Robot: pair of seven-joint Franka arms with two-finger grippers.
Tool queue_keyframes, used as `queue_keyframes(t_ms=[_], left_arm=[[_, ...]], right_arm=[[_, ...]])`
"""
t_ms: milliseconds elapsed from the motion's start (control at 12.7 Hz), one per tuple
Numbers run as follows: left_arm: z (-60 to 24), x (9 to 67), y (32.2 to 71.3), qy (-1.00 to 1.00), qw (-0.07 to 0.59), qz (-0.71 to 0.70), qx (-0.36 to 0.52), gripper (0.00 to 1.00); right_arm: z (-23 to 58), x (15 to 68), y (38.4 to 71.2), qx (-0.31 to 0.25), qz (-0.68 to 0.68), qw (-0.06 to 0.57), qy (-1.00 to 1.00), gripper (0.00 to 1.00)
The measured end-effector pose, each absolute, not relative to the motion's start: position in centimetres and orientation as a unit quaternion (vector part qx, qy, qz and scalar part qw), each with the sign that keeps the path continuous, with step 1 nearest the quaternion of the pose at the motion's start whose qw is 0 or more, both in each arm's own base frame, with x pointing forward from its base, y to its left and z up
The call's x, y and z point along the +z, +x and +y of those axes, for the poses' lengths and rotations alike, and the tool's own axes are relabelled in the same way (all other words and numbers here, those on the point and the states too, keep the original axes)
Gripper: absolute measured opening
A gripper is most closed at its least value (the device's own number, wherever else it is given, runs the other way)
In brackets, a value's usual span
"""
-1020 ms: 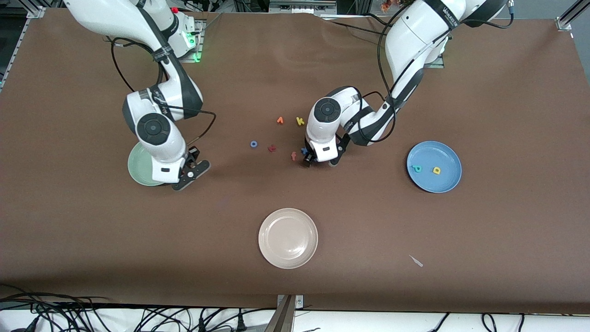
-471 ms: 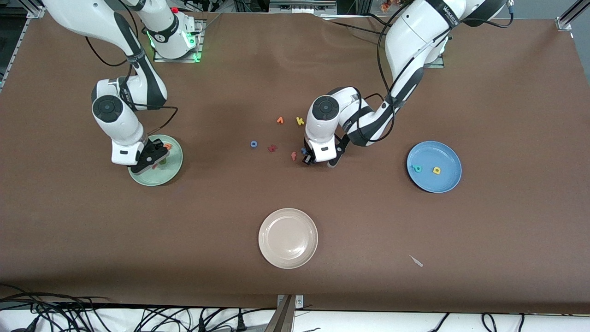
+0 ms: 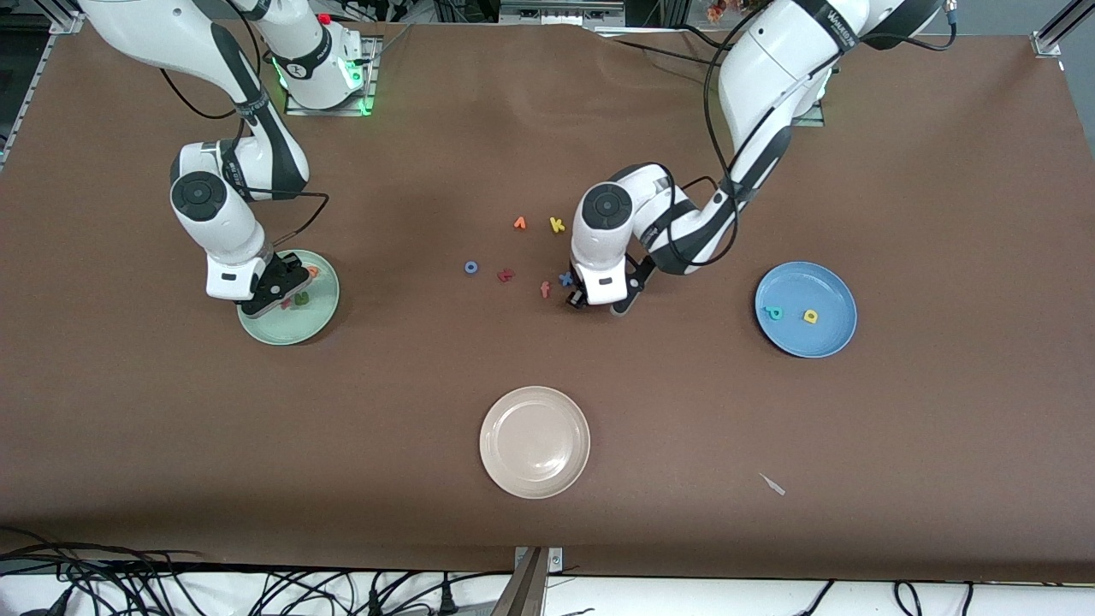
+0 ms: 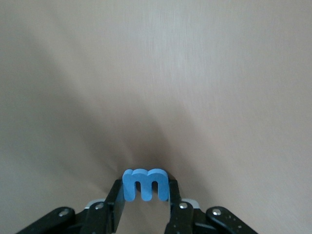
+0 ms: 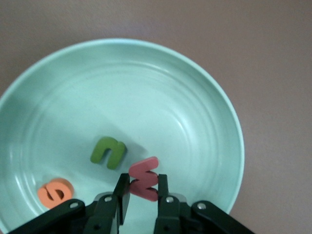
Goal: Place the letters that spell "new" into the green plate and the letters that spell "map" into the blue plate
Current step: 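Put the w and m on the green and blue plates with both grippers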
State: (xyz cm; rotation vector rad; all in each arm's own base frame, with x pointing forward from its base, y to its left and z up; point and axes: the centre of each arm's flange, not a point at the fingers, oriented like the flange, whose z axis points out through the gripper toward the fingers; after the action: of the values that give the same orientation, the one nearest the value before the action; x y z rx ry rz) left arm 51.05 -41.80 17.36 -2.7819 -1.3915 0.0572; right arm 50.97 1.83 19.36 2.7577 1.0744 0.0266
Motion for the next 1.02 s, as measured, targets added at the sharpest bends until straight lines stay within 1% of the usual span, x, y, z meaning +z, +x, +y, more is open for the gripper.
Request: queue_keyframes(t_ms=[235,314,549,628,785,942,1020], left_arm=[[-35.6,18.4,54.3,-0.928,0.067,-0.363,0.041,0.41],[-33.5,19.2,55.1,-0.94,0.082,-0.326,0.055,0.41],[-25.9,22.4,57.7,-0.968,0.12,-0.196,0.105,0.41],[-22.9,23.4,58.5,-0.972,0.125,-0.158,0.121,0.41],[-17.1,24.4,59.7,-0.976,0.122,-0.085,0.157,0.41],[-12.7,24.0,60.1,-0.975,0.106,-0.004,0.194,0.41],[-11.0,23.8,60.2,-0.974,0.096,0.03,0.205,0.41]], right_arm=[[1.0,18.9,50.2,0.0,0.355,0.09,0.931,0.27],[1.0,19.0,50.2,0.001,0.355,0.09,0.931,0.34],[0.9,20.3,50.4,0.001,0.35,0.09,0.932,0.67],[0.9,21.1,50.6,-0.001,0.345,0.09,0.934,0.74],[1.5,23.3,51.0,-0.012,0.319,0.088,0.943,0.74],[4.1,26.9,52.3,-0.044,0.265,0.08,0.96,0.75],[5.8,29.3,53.1,-0.065,0.225,0.063,0.97,0.75]])
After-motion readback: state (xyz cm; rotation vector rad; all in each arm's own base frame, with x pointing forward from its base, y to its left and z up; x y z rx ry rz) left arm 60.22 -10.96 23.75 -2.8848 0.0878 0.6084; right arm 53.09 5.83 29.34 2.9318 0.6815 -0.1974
